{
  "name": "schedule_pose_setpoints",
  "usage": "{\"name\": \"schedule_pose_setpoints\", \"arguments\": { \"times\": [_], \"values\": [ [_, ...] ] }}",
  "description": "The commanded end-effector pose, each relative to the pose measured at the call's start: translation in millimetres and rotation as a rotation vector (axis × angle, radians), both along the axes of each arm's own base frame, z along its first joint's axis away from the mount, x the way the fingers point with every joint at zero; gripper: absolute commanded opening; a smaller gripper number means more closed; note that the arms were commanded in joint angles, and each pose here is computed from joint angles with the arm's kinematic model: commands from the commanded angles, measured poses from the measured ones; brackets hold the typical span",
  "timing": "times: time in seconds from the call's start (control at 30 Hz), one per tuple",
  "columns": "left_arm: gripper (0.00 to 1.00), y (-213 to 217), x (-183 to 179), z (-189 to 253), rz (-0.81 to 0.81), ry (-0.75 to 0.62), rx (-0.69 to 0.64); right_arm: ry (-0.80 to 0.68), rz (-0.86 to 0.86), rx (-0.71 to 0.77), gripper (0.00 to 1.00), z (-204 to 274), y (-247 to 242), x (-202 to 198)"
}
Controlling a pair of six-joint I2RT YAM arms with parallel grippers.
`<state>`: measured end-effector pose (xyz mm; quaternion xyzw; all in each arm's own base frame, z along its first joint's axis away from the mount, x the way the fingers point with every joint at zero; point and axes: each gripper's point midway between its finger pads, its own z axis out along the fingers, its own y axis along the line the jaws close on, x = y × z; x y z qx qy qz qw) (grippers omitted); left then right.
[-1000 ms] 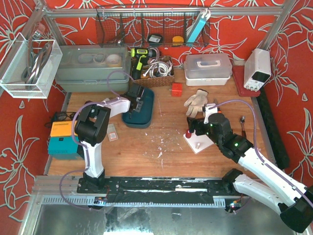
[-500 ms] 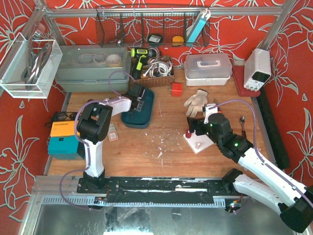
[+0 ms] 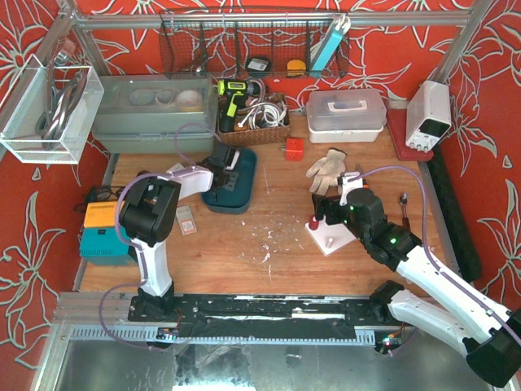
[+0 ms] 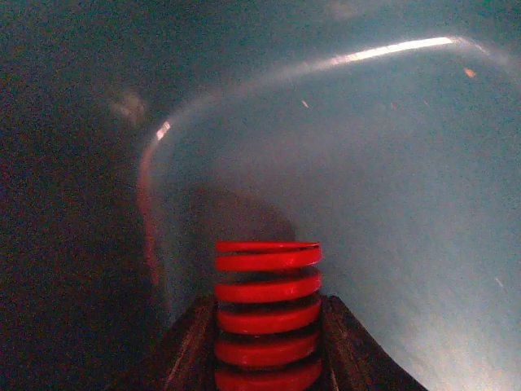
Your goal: Install the large spring
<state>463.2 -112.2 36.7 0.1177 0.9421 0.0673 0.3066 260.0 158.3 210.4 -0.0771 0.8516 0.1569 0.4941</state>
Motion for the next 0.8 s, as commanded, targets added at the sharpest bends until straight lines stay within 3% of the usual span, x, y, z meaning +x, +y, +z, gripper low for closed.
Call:
{"name": "schedule_pose_setpoints", "arguments": {
  "times": [0.0, 0.3, 0.57, 0.77],
  "values": [
    [0.18, -12, -8, 30, -0.020, -0.074, -0.122, -0.008, -0.015, -0.018, 0.97, -5, -3, 2],
    [0.13, -34, -37, 97, -0.103, -0.300, -0.368, 0.007, -0.014, -0.029, 0.96, -10, -1, 4],
    [0.11, -75, -97, 155, -0.330, -0.544, -0.591, 0.020, 0.003, -0.033, 0.97, -7, 2, 4],
    [0.10, -107, -161, 173, -0.534, -0.689, -0.677, 0.086, 0.142, 0.025, 0.95, 7, 31, -4]
  ]
}}
